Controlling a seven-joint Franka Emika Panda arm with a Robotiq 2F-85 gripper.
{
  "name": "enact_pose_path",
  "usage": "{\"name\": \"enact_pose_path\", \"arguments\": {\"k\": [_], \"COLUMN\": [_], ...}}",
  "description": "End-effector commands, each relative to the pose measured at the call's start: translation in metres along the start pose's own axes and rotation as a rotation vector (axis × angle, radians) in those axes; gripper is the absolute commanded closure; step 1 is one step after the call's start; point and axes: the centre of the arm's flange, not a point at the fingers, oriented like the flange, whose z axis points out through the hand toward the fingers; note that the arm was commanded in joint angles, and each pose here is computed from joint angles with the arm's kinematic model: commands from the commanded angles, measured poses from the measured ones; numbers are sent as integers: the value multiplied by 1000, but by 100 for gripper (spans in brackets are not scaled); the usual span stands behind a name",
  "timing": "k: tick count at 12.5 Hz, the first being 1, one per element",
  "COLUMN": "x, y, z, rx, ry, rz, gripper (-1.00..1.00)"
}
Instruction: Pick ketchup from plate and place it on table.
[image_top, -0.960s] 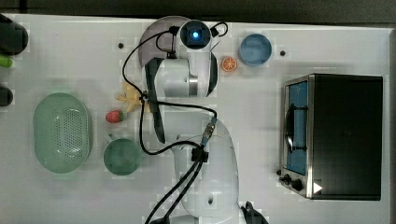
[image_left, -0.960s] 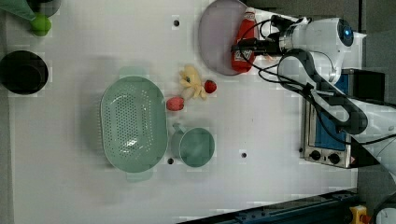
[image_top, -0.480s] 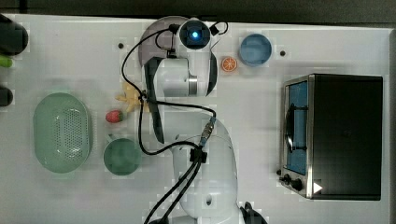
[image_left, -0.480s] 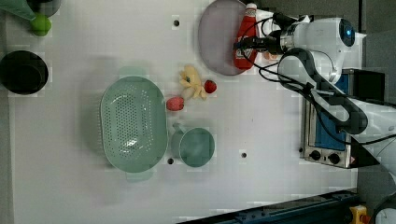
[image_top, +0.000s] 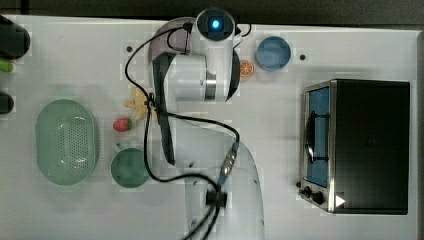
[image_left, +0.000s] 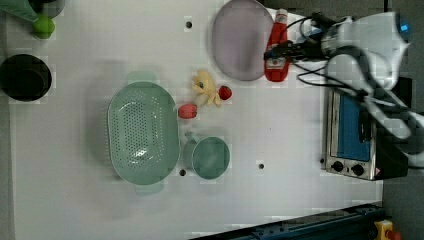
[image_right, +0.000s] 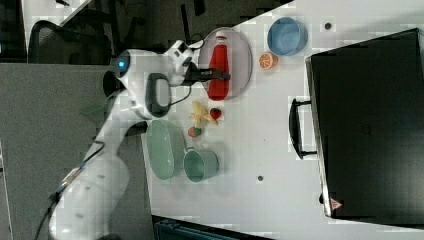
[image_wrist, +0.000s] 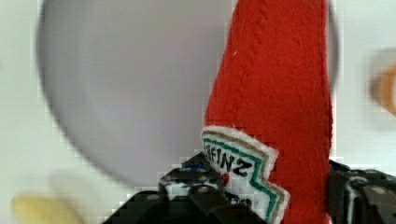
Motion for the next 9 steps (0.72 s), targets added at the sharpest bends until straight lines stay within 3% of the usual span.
{"name": "enact_pose_path", "arguments": {"k": [1,4,7,9], "x": [-14,-61,-103,-127], "y": [22,45,59,66], "z": [-157,-191,-181,-159], "rx": [-2,-34,-50,-53], "ry": [99,-8,-47,-38], "rz": [47,140,229,247], "gripper": [-17,-17,-17,-17]}}
